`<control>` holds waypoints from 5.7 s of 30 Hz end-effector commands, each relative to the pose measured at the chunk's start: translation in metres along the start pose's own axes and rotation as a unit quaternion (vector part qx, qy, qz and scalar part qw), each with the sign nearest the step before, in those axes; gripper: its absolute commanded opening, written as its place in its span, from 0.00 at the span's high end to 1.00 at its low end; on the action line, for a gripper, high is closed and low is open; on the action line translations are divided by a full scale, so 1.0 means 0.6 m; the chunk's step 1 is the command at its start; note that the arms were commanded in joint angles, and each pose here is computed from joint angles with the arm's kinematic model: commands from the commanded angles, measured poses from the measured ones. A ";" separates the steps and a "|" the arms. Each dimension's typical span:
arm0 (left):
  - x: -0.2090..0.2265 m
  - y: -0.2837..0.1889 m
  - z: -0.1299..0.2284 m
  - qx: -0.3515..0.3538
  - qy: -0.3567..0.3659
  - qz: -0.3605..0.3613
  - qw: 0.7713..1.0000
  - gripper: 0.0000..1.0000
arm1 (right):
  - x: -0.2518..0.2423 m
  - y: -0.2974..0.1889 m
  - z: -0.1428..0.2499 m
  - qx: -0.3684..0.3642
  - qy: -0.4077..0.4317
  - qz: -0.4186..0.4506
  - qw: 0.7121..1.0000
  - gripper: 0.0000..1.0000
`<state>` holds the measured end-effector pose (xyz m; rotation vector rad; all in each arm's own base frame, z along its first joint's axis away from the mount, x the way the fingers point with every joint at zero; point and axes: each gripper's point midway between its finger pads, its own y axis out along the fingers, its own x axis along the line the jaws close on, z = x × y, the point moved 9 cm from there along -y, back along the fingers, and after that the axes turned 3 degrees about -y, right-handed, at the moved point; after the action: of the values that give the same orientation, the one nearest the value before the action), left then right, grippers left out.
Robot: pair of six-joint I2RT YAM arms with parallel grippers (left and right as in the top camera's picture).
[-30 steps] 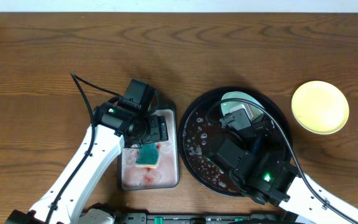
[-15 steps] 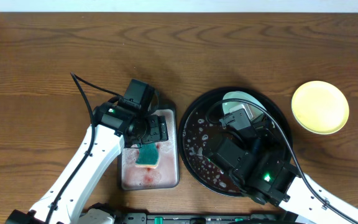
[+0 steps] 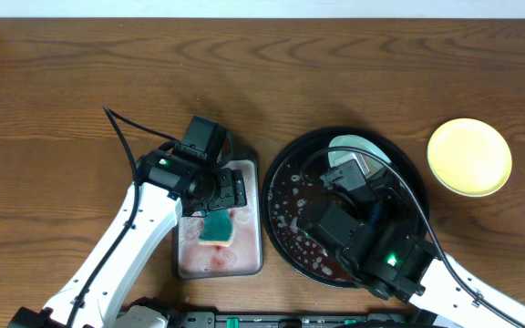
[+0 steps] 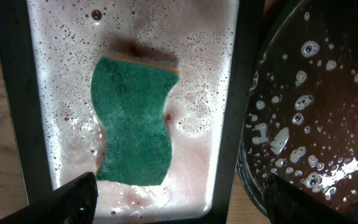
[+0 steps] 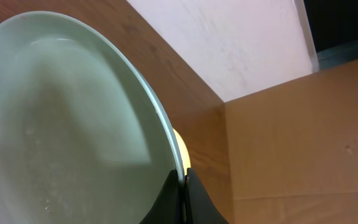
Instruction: Clean dirty plates on tray and stack at the side
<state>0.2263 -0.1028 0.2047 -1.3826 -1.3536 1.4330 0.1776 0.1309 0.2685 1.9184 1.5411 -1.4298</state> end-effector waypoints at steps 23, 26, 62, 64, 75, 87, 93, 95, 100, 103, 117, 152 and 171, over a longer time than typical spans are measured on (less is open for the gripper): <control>-0.003 -0.008 -0.005 -0.008 0.004 0.005 1.000 0.15 | -0.023 -0.006 -0.003 -0.009 -0.012 0.066 0.998 0.99; -0.003 -0.008 -0.005 -0.007 0.004 0.005 1.000 0.15 | -0.022 -0.006 -0.003 -0.009 -0.011 0.066 0.998 0.99; -0.003 -0.008 -0.005 -0.008 0.004 0.005 1.000 0.15 | -0.026 0.004 -0.002 -0.002 0.073 0.066 0.995 0.99; -0.003 -0.008 -0.005 -0.007 0.004 0.005 1.000 0.14 | -0.026 0.018 0.004 0.018 0.113 0.046 0.992 0.99; -0.003 -0.008 -0.005 -0.008 0.004 0.005 1.000 0.14 | -0.049 0.130 0.056 0.158 0.226 -0.097 0.956 0.99; -0.003 -0.008 -0.005 -0.007 0.004 0.005 1.000 0.15 | -0.158 0.266 0.156 0.168 0.495 -0.162 0.837 0.99; -0.003 -0.008 -0.005 -0.007 0.004 0.005 1.000 0.14 | -0.190 0.332 0.283 0.225 0.607 -0.146 0.748 0.99; -0.003 -0.008 -0.005 -0.007 0.004 0.005 1.000 0.15 | -0.186 0.354 0.327 0.258 0.628 -0.130 0.722 0.99; -0.003 -0.008 -0.005 -0.007 0.004 0.005 1.000 0.15 | -0.142 0.402 0.417 0.335 0.651 -0.129 0.669 0.99; -0.003 -0.008 -0.005 -0.007 0.004 0.005 1.000 0.15 | -0.137 0.411 0.424 0.330 0.654 -0.138 0.666 0.68; -0.003 -0.008 -0.005 -0.007 0.004 0.005 1.000 0.15 | -0.191 0.220 0.157 0.048 0.553 -0.371 0.745 0.44; -0.003 -0.008 -0.005 -0.007 0.004 0.005 1.000 0.14 | -0.087 -0.003 0.151 -0.230 0.420 -0.279 0.832 0.01; -0.003 -0.008 -0.005 -0.008 0.004 0.005 1.000 0.15 | 0.041 0.073 0.205 -0.315 0.439 -0.237 0.808 0.01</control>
<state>0.2259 -0.1033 0.2047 -1.3840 -1.3466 1.4384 0.1514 0.0409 0.1736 1.8392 2.6235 0.0488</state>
